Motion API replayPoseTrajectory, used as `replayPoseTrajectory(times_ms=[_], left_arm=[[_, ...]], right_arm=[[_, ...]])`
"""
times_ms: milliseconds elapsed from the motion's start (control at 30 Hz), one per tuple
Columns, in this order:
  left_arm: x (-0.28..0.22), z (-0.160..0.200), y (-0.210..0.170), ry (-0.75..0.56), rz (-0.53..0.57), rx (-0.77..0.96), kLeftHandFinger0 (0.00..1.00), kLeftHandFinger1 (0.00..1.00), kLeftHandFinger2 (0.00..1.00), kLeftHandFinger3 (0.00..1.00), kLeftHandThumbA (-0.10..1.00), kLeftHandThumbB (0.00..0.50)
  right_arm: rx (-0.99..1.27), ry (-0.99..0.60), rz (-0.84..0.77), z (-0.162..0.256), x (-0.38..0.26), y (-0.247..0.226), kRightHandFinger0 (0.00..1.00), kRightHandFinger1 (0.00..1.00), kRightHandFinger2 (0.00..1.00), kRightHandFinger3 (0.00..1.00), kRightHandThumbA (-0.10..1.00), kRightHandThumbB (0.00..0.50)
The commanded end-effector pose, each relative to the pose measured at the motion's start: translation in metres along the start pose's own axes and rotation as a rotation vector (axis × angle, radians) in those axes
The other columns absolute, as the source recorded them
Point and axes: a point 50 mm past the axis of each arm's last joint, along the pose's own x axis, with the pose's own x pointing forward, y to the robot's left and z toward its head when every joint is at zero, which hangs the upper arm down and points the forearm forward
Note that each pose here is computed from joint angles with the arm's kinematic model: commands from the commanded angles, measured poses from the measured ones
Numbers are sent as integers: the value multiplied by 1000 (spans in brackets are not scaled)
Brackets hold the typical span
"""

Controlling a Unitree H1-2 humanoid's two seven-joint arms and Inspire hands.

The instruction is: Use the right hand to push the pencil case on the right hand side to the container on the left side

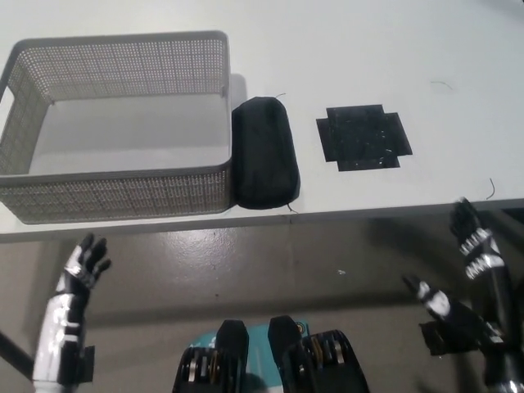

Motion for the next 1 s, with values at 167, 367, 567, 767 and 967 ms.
replayPoseTrajectory(times_ms=[167, 367, 567, 767, 967], left_arm=[[5, 6, 12, -57, 55, 25, 1000, 1000, 1000, 1000, 1000, 81], [6, 4, 9, -53, 59, 18, 1000, 1000, 1000, 1000, 1000, 58], [4, 3, 7, -52, 52, 31, 1000, 1000, 1000, 1000, 1000, 70], [0, 0, 8, -40, 47, 35, 1000, 1000, 1000, 1000, 1000, 61], [-2, -2, 7, -29, 45, 31, 1000, 1000, 1000, 1000, 1000, 43]], right_arm=[[61, -38, -2, 2, -12, -7, 1000, 1000, 1000, 1000, 1000, 326], [58, -35, 3, -2, -12, -8, 1000, 1000, 1000, 1000, 1000, 311], [61, -45, 15, -4, -11, -8, 1000, 1000, 1000, 1000, 1000, 282], [64, -43, 22, -4, -8, -5, 1000, 1000, 1000, 1000, 1000, 287], [66, -56, 19, -3, -3, -5, 1000, 1000, 1000, 1000, 1000, 275]])
